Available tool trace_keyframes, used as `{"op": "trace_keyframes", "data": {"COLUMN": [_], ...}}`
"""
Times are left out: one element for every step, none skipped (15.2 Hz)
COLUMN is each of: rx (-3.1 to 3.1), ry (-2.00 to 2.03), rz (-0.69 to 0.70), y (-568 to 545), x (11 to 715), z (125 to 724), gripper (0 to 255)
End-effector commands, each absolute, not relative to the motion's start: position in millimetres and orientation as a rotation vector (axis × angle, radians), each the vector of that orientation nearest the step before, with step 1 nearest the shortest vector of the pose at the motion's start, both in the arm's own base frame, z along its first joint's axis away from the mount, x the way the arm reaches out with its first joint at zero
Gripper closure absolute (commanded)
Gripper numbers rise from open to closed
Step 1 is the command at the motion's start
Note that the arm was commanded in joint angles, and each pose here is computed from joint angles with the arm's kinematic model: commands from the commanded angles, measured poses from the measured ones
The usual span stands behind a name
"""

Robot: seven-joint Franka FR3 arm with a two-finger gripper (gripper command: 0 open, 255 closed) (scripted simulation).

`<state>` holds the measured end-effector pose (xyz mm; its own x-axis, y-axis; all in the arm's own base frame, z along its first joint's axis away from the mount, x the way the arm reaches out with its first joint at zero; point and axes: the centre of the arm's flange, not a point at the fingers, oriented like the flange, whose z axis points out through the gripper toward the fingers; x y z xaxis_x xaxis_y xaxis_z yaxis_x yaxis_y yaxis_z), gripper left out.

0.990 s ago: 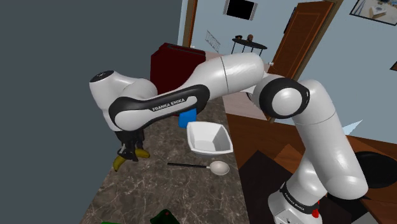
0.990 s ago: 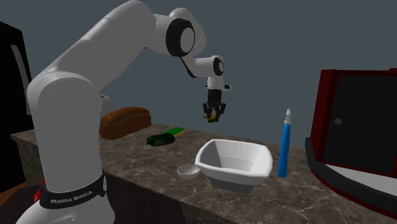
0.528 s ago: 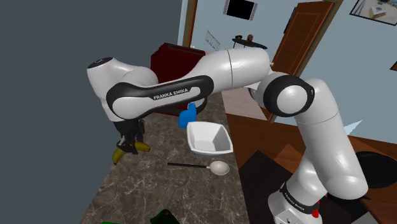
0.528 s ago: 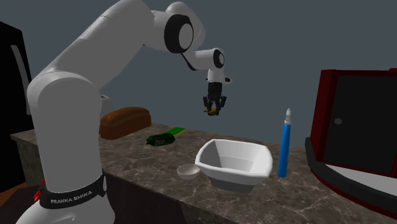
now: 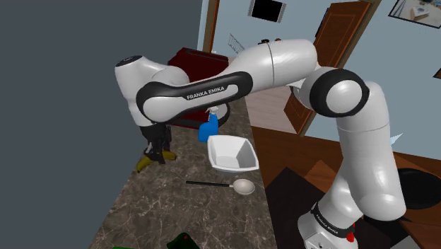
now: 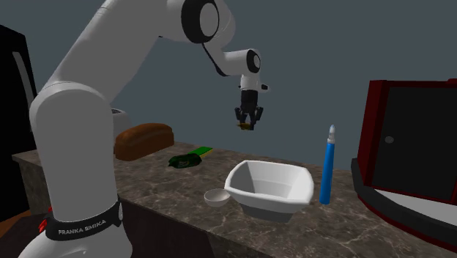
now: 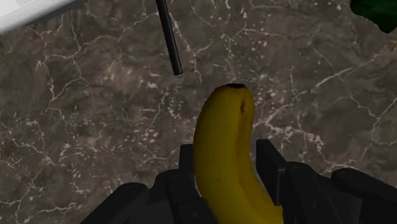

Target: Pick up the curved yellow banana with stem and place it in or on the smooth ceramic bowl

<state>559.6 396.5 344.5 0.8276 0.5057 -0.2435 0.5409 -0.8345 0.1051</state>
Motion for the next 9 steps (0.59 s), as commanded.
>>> {"op": "trace_keyframes", "data": {"rx": [2.839, 2.839, 2.839, 2.839, 2.839, 2.839, 2.839, 2.839, 2.839], "ry": [0.82, 0.82, 0.82, 0.82, 0.82, 0.82, 0.82, 0.82, 0.82], "rz": [-0.308, -0.308, -0.308, -0.308, -0.308, -0.308, -0.308, -0.308, -0.308], "y": [371.3, 358.4, 345.5, 332.6, 319.7, 306.8, 293.8, 280.9, 268.0], "x": [555.3, 552.6, 549.8, 547.1, 544.3, 541.6, 538.8, 536.1, 533.3], "z": [345.8, 345.8, 345.7, 345.6, 345.6, 345.5, 345.5, 345.4, 345.4], "gripper": [255, 255, 255, 255, 255, 255, 255, 255, 255]}}
